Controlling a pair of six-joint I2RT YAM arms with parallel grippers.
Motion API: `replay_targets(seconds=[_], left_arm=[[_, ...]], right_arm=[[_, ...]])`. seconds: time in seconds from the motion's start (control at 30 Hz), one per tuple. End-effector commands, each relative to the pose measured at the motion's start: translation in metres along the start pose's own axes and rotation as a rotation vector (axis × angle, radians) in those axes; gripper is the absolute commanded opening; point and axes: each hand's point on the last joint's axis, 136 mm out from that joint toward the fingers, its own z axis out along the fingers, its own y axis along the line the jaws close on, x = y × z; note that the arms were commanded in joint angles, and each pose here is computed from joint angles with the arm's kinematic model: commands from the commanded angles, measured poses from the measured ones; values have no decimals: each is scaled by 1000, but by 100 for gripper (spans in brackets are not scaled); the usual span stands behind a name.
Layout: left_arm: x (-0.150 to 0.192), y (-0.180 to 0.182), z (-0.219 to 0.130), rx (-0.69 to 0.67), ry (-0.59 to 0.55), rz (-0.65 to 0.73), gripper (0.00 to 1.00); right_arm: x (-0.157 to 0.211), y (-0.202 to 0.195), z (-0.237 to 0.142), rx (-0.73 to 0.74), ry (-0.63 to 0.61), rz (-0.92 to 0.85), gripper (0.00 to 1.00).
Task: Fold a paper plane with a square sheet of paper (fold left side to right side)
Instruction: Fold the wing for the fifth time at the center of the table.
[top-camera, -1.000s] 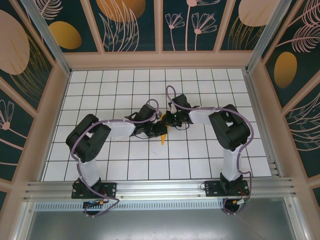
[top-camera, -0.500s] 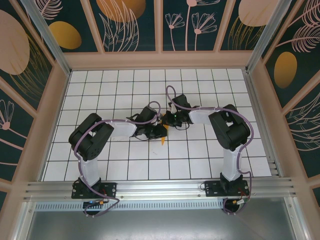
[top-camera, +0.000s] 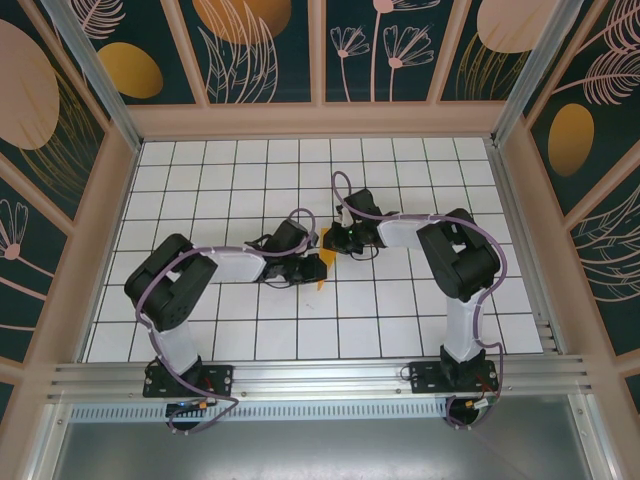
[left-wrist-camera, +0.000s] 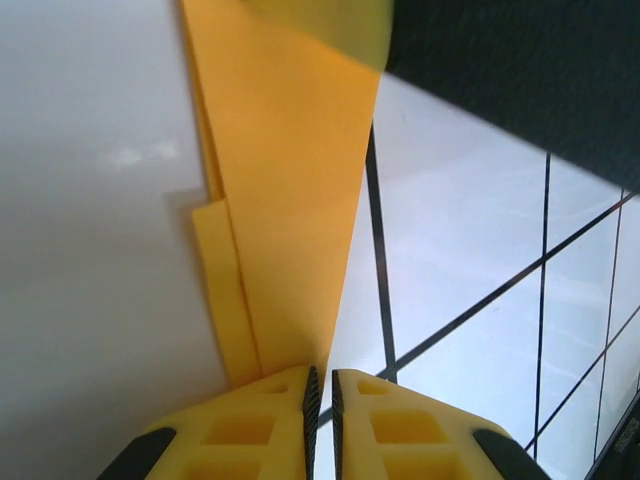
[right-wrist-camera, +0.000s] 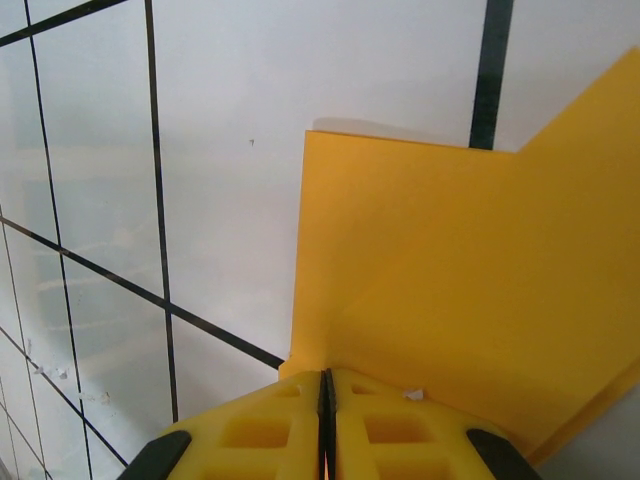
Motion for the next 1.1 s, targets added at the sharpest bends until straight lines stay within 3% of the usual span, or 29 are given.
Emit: replay_targets(seconds=[0.0,0.23,0.53,0.77,1.07], left_arm=[[21,5,-10,-44,63,-11,17],[-8,-32,-39,1,-40,56,18],[-2,-43,-24,104,5,56,17],[-2,-33,-4,93,33,36,18],[23,5,5,5,82,-13,18]], right_arm=[[4,-23,10,73,19,33,13],[5,-23,11,74,23,36,13],[6,-24,11,78,24,39,13],[6,-24,12,80,28,40,13],[7,-29,12,100,30,40,13]])
